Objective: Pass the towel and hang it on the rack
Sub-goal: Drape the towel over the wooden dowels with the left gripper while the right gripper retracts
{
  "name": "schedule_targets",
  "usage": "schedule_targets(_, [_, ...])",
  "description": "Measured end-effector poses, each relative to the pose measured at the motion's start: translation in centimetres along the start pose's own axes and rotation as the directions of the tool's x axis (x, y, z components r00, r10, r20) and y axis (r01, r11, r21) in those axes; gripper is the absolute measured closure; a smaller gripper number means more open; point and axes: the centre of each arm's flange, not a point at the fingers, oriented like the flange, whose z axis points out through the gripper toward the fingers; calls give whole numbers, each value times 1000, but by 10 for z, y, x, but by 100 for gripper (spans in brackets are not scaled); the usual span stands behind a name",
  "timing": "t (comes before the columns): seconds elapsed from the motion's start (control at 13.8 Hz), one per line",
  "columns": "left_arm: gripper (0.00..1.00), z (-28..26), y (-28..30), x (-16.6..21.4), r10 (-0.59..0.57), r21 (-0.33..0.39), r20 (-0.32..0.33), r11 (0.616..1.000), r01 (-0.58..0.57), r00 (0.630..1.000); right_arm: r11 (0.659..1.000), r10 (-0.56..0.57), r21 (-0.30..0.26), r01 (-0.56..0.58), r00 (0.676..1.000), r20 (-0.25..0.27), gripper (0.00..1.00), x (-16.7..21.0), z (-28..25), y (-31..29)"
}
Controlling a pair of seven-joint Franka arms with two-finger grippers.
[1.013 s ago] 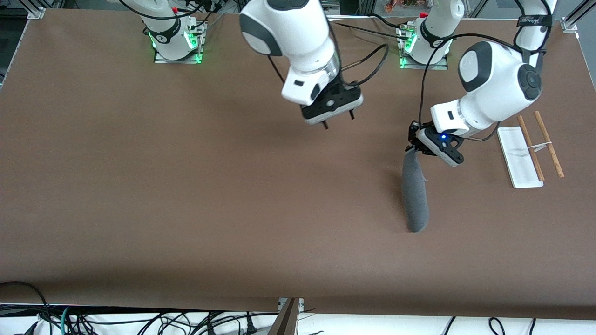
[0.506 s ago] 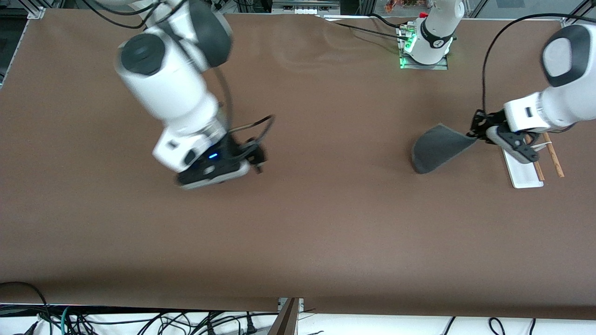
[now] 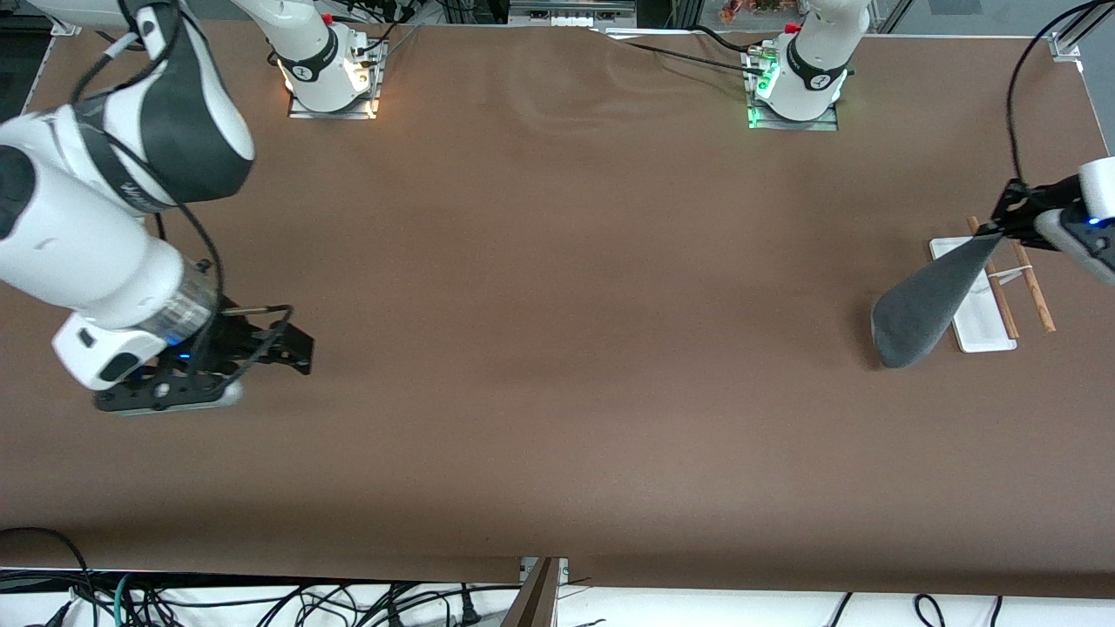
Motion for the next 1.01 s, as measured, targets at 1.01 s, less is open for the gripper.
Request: schedule_targets(1.01, [98, 51, -212, -194, 142, -36, -63, 989, -145, 988, 983, 57, -181, -31, 989, 140, 0, -114, -34, 127])
